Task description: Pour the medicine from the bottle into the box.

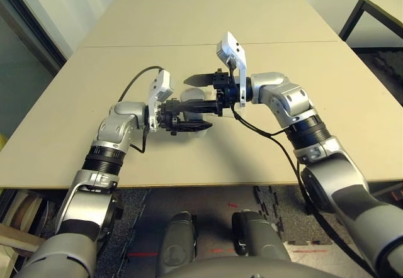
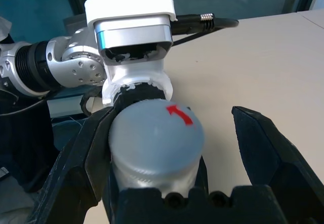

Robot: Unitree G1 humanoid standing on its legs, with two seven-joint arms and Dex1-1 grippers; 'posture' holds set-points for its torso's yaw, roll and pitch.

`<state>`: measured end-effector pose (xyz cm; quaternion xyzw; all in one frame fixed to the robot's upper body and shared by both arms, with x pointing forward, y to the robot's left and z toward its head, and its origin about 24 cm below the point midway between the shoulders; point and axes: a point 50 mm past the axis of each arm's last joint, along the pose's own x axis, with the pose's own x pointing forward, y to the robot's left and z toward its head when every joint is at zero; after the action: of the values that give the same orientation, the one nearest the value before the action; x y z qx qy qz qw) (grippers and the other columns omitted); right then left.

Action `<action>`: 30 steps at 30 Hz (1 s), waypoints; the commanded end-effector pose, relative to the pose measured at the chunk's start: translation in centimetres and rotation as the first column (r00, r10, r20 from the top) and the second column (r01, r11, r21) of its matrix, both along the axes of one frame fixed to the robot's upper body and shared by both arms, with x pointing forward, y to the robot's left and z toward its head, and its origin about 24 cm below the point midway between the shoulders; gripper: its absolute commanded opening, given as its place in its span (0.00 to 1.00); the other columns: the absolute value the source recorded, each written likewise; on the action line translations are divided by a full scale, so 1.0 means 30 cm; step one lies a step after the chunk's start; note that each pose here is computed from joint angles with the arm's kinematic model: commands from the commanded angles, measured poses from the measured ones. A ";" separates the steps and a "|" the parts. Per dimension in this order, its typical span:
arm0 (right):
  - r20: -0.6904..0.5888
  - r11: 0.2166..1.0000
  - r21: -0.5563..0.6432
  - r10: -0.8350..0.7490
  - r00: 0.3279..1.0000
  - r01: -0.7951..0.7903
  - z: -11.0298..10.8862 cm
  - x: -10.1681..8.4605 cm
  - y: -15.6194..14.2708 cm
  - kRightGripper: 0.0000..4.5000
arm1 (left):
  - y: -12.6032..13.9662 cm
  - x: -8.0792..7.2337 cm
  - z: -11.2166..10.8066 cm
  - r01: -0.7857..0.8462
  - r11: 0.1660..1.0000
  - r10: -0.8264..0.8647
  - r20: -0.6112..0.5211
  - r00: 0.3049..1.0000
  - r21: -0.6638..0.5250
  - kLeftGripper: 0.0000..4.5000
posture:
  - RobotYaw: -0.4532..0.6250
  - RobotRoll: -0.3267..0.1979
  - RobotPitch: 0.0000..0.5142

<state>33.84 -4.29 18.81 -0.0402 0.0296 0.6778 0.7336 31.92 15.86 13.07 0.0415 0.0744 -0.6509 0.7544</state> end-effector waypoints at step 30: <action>-0.024 0.996 0.090 0.010 1.000 -0.008 0.102 -0.077 -0.073 1.00 | 0.025 0.026 0.019 0.007 1.000 -0.007 0.030 1.000 0.009 0.58 | 0.37 0.62 0.16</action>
<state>31.80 -6.87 21.10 0.0038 0.0186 0.6761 0.7366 32.52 16.63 13.20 0.0447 0.0697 -0.6491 0.7562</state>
